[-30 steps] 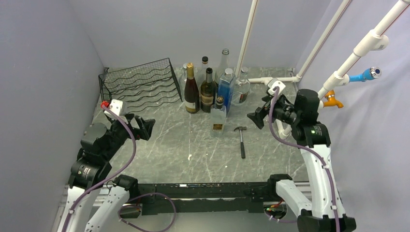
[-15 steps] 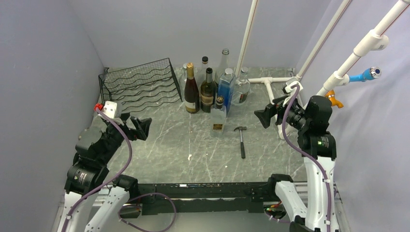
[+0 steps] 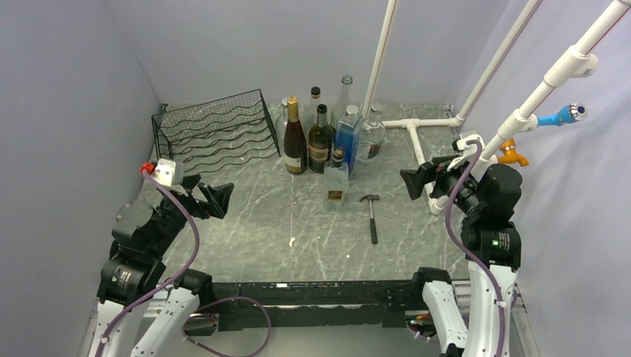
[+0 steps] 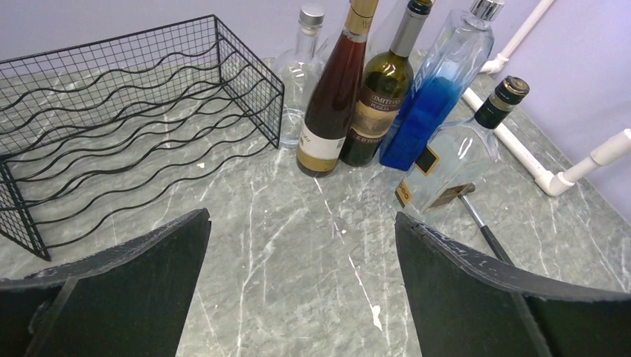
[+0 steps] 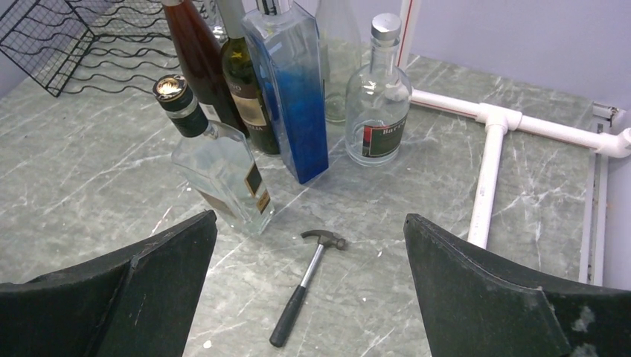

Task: Take the wine bottle off the wine rack
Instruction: Reset both arms

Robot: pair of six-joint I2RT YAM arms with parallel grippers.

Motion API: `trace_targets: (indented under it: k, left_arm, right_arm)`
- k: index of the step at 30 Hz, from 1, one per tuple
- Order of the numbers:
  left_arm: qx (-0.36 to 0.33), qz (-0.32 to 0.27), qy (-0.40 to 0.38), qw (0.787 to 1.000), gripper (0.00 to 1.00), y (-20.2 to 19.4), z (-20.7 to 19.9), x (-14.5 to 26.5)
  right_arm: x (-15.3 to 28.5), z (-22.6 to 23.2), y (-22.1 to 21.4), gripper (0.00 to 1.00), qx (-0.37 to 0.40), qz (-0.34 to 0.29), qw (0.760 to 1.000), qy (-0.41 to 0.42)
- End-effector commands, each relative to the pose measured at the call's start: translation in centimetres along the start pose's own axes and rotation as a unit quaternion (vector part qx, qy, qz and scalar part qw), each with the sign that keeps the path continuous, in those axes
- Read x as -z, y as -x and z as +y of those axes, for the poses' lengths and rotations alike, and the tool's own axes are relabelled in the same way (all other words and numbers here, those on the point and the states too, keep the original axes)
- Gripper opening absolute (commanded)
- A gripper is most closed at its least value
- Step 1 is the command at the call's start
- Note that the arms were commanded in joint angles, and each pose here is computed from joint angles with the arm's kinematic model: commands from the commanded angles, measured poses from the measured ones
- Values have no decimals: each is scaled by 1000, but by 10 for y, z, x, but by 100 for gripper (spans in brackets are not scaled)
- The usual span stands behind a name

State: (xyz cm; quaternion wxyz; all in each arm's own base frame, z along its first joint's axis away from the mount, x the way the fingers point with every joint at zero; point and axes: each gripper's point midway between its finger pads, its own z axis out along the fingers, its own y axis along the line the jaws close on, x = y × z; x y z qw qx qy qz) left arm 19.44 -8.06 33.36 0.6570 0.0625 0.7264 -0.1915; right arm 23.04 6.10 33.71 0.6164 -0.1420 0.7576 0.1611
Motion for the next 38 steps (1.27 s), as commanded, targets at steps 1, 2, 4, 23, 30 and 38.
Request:
trace_targets:
  k: [1,2,4,23,30,38]
  left_arm:
    - [7,-22,-19,1000,99,13,-9,3]
    - [9,-20,-21,1000,100,11,-9,3]
    - [12,-16,-24,1000,100,9,-10,5]
    - [25,-18,-7,1000,99,2,-5,19]
    - [30,-15,-6,999,99,-3,-5,17]
    - [34,-13,-4,999,99,-9,-3,18]
  right_arm:
    - [1,-4,-1,100,-19,-3,1000,-14]
    - [2,-4,-1,100,-19,-4,1000,-15]
    - [3,-3,0,100,-18,-5,1000,-13]
    - [1,-4,-8,100,-10,3,1000,-9]
    - [0,-1,-8,100,-9,5,1000,4]
    - [3,2,-7,100,-1,4,1000,11]
